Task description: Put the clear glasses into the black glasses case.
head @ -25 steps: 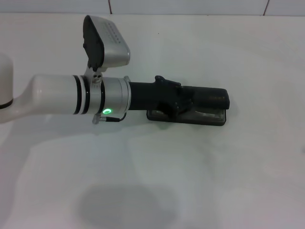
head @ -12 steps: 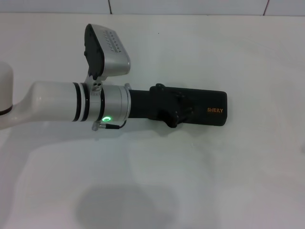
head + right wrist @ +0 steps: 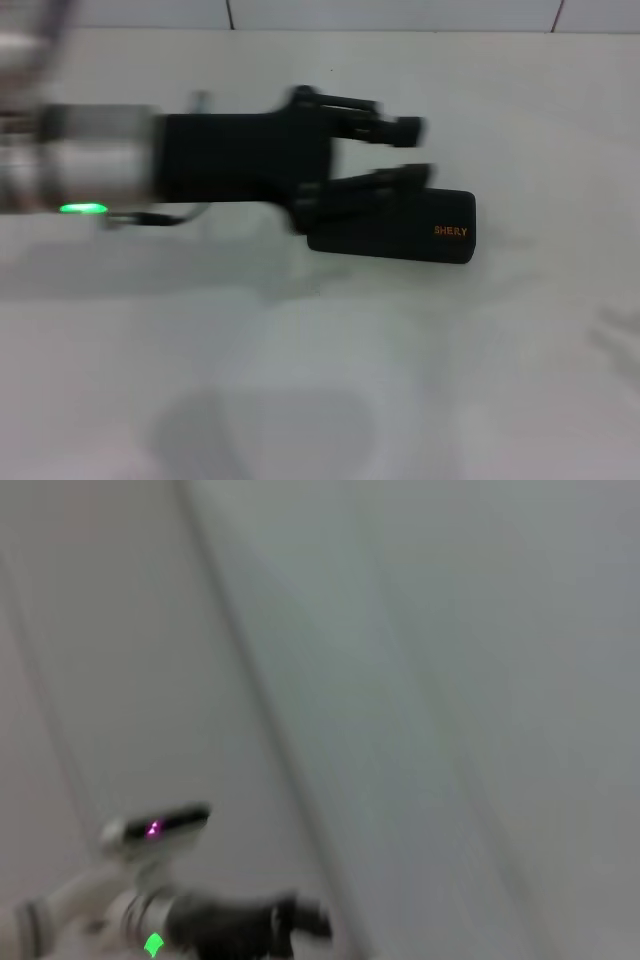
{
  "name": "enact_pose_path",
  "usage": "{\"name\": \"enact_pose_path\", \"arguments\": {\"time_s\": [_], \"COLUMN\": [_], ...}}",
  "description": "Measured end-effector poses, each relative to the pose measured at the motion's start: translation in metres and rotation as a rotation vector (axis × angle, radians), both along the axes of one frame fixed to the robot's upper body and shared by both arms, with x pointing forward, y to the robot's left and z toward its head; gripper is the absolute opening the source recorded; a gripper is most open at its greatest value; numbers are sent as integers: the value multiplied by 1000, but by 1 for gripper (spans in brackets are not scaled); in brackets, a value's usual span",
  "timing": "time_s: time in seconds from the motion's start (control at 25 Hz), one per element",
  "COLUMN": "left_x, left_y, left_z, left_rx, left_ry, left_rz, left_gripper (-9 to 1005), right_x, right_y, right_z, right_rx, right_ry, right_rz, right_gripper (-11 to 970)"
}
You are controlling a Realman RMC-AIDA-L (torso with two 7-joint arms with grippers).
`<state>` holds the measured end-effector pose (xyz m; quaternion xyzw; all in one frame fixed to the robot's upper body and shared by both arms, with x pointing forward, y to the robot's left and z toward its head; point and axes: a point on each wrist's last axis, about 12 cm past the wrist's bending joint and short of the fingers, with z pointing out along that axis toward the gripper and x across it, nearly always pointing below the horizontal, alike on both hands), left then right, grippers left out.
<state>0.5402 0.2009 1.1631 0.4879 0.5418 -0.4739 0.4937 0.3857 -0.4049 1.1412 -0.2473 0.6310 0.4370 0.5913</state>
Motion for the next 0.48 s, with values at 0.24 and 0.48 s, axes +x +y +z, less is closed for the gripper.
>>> {"name": "enact_pose_path", "arguments": {"time_s": [0.24, 0.48], "left_x": [-21, -25], "left_y": [68, 108], "left_z": [16, 15], "left_rx": [-101, -40], "left_ry": [15, 100], "left_rz": [-22, 30], "left_gripper": [438, 601], "right_x": [42, 93], "right_y": [53, 103], "right_z": [-8, -4], "right_rx": [33, 45], "right_ry": [-105, -184], "right_rz": [255, 368], "right_gripper": [279, 535]}}
